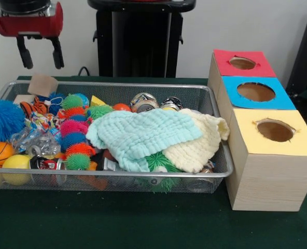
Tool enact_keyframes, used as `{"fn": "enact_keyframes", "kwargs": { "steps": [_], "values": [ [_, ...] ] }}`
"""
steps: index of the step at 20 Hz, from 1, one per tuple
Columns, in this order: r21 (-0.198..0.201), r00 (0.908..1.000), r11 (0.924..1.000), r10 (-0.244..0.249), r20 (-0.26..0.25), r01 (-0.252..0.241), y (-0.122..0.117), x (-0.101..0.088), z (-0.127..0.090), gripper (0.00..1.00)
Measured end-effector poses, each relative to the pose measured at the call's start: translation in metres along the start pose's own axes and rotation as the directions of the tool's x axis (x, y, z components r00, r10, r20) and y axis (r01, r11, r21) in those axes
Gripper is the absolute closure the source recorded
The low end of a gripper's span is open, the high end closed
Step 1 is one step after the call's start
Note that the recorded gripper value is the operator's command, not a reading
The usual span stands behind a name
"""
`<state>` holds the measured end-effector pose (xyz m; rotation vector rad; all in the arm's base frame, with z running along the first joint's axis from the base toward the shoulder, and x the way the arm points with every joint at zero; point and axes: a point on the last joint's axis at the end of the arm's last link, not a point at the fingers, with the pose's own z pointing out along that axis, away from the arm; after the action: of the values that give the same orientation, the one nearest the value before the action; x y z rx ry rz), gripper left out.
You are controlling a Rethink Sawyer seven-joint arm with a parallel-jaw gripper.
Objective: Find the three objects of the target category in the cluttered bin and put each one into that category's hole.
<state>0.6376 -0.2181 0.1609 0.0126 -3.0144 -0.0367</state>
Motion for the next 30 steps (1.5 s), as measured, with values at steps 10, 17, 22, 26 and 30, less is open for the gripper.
{"fn": "enact_keyframes", "kwargs": {
  "steps": [10, 17, 22, 26, 30],
  "values": [
    [0.004, 0.9992, 1.0000, -0.008, 0.040, 0.008, 0.005, -0.001, 0.028, 0.00],
    [-0.023, 0.9986, 0.9997, -0.009, 0.052, 0.011, 0.009, -0.008, 0.086, 0.00],
    [-0.043, 0.9980, 0.9991, -0.003, 0.063, 0.005, 0.008, -0.020, 0.140, 0.00],
    [-0.063, 0.9990, 0.9980, 0.002, 0.044, 0.001, 0.010, -0.020, 0.165, 0.00],
    [-0.075, 0.9994, 0.9972, 0.005, 0.033, -0.002, 0.011, -0.021, 0.180, 0.00]
  ]
}}
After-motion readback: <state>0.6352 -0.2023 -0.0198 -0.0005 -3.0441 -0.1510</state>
